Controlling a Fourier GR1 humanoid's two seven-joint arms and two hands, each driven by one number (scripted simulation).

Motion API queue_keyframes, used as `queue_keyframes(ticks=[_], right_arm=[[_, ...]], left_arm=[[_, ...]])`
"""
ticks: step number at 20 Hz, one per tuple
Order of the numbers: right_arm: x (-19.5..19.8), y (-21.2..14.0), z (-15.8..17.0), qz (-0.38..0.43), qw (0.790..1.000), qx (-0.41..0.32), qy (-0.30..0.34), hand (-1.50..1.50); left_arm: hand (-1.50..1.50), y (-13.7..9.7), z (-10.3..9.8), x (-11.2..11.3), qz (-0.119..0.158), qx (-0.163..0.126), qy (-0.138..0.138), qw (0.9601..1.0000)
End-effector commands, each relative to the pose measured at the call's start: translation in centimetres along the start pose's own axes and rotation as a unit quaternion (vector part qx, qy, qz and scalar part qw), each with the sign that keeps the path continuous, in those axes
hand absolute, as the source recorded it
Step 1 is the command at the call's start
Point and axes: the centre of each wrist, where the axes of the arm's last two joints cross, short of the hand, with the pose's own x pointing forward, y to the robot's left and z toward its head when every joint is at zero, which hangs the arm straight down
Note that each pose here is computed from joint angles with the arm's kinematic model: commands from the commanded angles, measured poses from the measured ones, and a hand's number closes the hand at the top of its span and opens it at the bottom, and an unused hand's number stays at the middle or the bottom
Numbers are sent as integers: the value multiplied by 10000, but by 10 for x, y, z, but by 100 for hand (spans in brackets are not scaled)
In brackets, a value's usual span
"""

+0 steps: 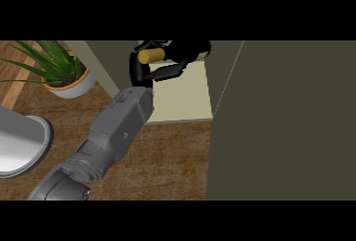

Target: Pick up the wine, place it into the cabinet and close the cabinet

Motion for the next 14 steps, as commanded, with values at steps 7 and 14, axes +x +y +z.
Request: queue_keyframes(ticks=[7,14], right_arm=[[10,7,2,-42,9997,108,-196,-150],[14,3,4,39,9998,33,-175,-150]], left_arm=[[-150,19,11,-20,-602,191,175,9978],[-150,34,14,-29,-906,203,245,9954]])
